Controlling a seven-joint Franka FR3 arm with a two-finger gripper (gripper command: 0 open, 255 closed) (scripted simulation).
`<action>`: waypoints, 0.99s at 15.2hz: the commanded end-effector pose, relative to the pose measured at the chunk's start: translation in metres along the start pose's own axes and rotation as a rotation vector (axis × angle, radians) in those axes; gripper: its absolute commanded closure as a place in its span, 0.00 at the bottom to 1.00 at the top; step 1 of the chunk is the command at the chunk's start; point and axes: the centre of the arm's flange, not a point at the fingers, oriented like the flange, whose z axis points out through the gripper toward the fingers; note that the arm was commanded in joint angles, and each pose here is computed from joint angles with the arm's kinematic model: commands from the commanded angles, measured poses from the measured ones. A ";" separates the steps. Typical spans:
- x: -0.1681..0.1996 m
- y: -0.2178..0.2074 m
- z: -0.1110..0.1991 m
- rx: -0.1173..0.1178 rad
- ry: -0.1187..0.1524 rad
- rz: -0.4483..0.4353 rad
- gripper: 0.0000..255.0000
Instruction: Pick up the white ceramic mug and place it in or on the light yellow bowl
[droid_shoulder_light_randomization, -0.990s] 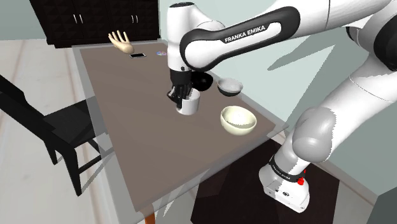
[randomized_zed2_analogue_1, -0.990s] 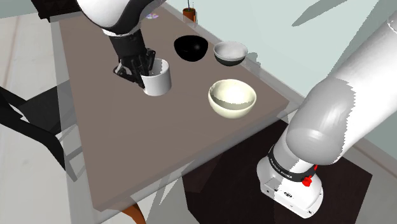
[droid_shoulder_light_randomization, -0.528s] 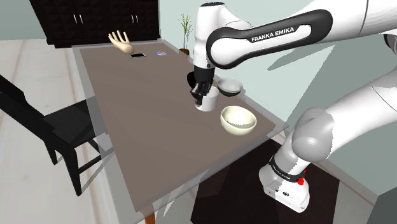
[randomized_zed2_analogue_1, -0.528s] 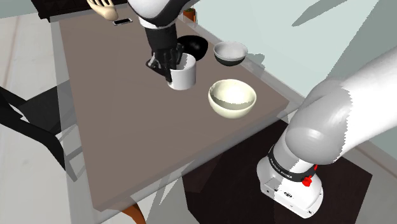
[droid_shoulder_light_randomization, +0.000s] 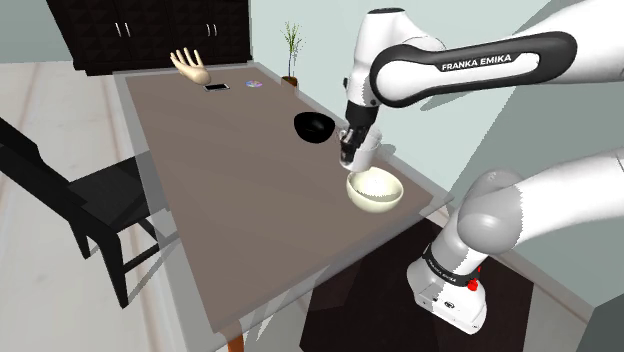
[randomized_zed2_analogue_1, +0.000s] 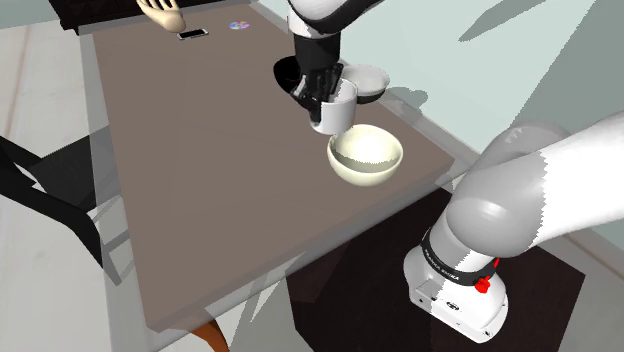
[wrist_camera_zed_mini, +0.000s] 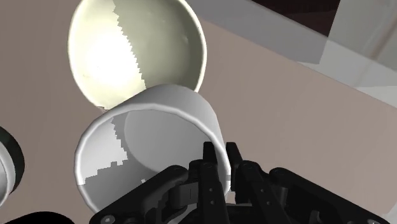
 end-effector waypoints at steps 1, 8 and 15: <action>-0.018 0.021 -0.001 0.001 0.000 -0.001 1.00; -0.055 0.064 0.014 0.001 0.000 -0.001 1.00; -0.055 0.062 0.051 0.001 0.000 -0.001 1.00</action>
